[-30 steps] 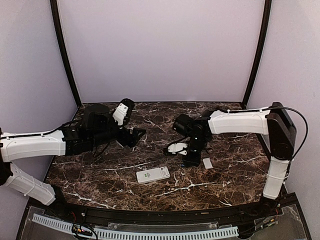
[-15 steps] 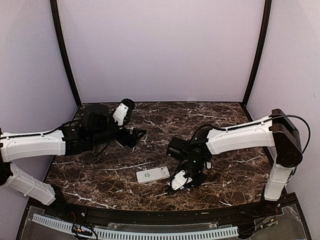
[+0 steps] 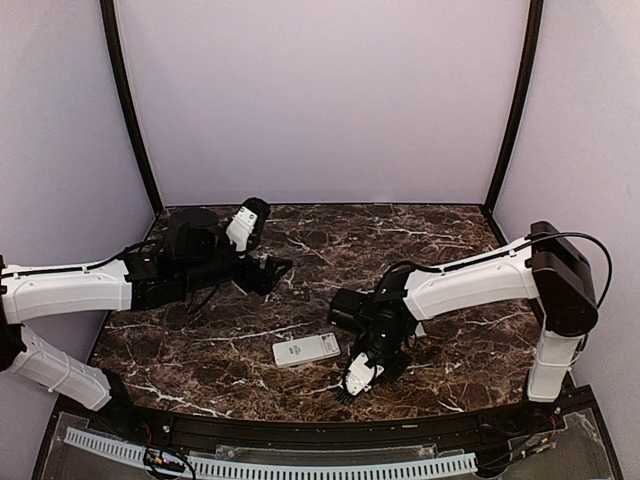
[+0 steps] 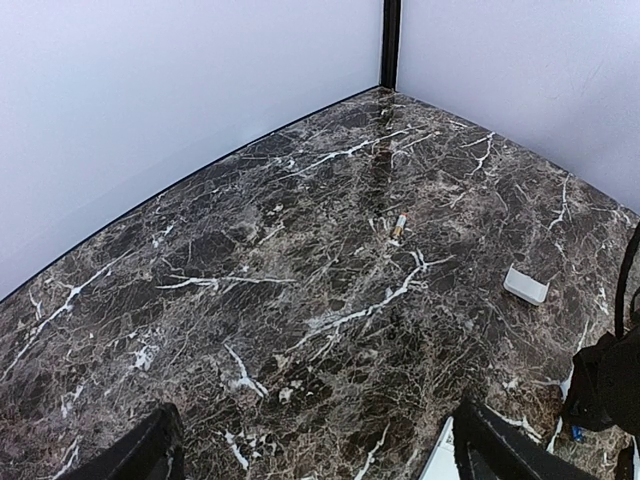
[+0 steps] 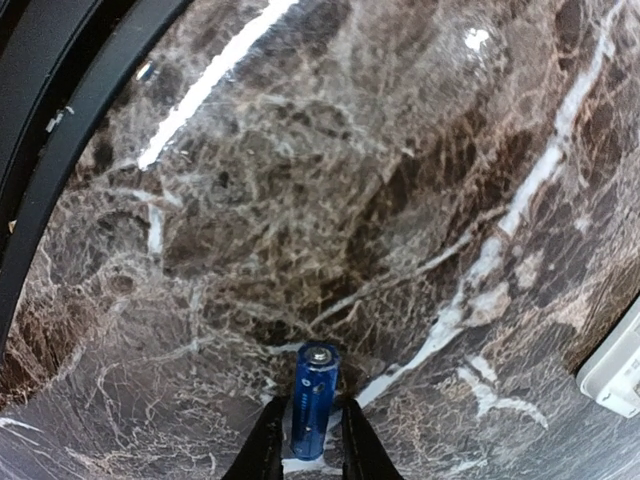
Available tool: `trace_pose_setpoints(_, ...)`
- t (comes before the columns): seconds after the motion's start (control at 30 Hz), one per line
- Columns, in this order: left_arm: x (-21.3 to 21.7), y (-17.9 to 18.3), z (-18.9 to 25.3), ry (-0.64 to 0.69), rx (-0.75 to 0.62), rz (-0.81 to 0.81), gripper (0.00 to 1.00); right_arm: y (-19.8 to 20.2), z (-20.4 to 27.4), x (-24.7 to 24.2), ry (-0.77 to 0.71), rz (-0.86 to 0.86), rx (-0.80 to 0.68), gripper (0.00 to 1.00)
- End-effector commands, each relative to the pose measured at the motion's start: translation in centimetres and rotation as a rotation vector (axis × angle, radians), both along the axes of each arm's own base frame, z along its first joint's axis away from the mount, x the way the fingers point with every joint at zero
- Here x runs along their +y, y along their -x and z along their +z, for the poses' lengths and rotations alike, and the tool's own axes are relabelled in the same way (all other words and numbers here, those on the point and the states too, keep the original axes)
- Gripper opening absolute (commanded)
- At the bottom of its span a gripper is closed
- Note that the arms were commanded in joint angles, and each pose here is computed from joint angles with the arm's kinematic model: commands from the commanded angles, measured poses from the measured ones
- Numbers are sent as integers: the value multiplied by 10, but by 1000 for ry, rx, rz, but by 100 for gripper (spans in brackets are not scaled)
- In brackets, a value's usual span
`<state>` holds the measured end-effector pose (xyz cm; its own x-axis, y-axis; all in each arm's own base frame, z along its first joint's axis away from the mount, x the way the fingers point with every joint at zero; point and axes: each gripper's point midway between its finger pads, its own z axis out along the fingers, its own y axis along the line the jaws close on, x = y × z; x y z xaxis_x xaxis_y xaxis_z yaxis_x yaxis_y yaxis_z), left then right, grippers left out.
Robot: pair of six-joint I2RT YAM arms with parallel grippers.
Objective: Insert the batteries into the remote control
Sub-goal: Place the battery at the center of the board, then pick up the battery at the center of the board.
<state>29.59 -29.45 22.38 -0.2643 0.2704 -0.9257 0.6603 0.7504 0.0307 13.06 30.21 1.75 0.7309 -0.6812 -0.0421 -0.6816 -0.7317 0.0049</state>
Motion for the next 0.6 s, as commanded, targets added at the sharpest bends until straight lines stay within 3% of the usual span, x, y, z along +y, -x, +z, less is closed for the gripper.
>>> trace_pose_setpoints(0.0, 1, -1, 9, 11, -17, 1, 93, -1, -5, 1, 7, 14, -17, 21)
trace_pose_setpoints(0.33, 0, 1, 7, -3, -25, -21, 92, -16, 44, 12, -98, -20, -151, 43)
trace_pose_setpoints(0.37, 0, 3, 10, 3, -27, -27, 93, -19, 77, 26, -196, -83, -175, 45)
trace_pose_setpoints(0.43, 0, 4, 13, 15, -26, -27, 93, -23, 115, 51, -353, -230, -158, 95)
trace_pose_setpoints(0.53, 5, 3, 18, 39, -14, 7, 93, -48, 165, 79, -594, -670, -120, 99)
trace_pose_setpoints(0.57, 8, 2, 19, 43, -13, 26, 93, -58, 174, 81, -643, -908, -70, 99)
